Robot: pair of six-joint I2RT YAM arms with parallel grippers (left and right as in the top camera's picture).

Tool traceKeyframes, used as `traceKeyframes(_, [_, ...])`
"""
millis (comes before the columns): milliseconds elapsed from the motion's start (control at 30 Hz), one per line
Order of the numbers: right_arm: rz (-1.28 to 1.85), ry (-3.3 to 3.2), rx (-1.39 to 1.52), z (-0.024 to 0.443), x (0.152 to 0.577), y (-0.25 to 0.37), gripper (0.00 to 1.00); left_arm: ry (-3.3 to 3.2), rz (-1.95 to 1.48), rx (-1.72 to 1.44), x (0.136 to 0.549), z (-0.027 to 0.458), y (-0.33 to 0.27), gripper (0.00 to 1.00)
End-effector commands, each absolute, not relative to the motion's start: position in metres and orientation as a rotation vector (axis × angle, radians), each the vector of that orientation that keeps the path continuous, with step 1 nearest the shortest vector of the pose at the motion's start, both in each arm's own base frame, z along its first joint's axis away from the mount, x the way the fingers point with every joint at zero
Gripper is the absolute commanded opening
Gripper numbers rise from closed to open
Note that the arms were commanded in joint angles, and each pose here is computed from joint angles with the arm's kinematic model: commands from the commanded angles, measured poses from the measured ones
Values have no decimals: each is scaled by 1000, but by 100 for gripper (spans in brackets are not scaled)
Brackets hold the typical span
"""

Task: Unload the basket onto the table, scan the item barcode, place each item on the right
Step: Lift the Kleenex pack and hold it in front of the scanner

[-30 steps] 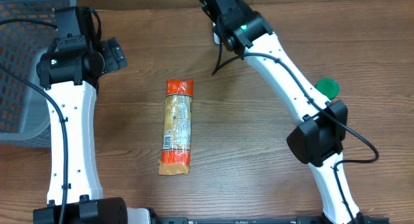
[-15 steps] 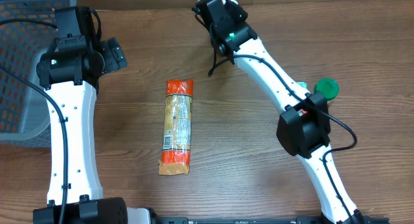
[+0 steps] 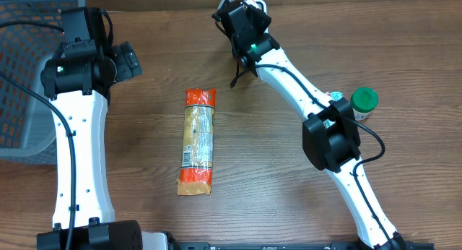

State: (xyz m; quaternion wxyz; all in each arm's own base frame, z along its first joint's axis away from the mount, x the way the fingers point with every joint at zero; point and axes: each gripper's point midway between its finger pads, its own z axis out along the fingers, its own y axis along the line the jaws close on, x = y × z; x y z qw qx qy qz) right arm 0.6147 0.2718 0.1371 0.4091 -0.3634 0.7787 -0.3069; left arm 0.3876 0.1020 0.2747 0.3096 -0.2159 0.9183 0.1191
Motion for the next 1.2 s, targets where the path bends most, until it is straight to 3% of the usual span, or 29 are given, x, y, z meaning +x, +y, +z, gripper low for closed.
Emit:
traceKeyframes(0, [-809, 1978, -921, 124, 617, 263, 3, 2393, 328, -563, 386, 287, 104, 100])
traceKeyframes(267, [-867, 1942, -1029, 124, 617, 263, 4, 2394, 328, -563, 386, 287, 104, 100])
traceKeyframes(867, [-970, 1928, -908, 140, 621, 249, 3, 2394, 328, -563, 386, 287, 104, 100])
traceKeyframes(1167, [-845, 1992, -596, 220, 584, 240, 3, 2393, 328, -563, 386, 287, 104, 100])
